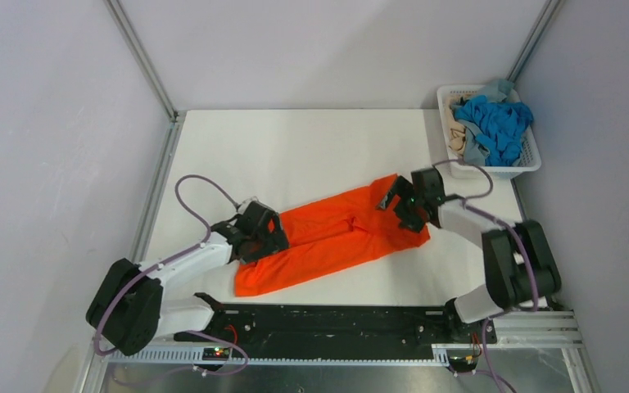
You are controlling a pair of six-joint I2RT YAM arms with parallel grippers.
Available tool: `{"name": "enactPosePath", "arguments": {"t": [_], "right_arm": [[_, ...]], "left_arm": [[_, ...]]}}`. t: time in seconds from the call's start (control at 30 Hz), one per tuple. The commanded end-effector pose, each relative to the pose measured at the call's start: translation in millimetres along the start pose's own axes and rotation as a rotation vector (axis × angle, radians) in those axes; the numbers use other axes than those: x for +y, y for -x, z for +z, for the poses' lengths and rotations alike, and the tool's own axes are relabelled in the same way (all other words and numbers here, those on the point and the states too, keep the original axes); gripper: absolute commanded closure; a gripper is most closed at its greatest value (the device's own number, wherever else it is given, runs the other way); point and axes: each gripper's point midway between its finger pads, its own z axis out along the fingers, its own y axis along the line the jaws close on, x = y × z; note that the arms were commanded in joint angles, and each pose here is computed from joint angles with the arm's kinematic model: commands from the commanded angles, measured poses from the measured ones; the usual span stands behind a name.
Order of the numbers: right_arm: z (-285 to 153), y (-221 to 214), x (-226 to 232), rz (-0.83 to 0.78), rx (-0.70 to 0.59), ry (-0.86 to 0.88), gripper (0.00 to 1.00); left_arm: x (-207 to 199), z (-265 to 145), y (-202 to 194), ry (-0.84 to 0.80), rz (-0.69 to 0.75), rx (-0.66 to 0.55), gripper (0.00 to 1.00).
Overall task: Fold and stack the t-shirts
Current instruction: Rotate the tshirt 90 degrees
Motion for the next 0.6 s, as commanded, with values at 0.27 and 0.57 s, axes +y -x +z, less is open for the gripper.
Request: {"name": "enactPosePath", "arguments": {"t": [0.27, 0.57], "right_arm": [[82.9, 90.0, 48.6, -0.121, 0.069, -0.044, 0.01], [167.6, 112.6, 115.7, -0.219, 0.139, 0.005, 0.01]], "left_arm": [[-68.3, 4.7, -32.5, -0.083, -0.032, 0.059, 0.0], [-139.4, 5.0, -77.0, -0.177, 0.039, 0.142, 0.0]]}}
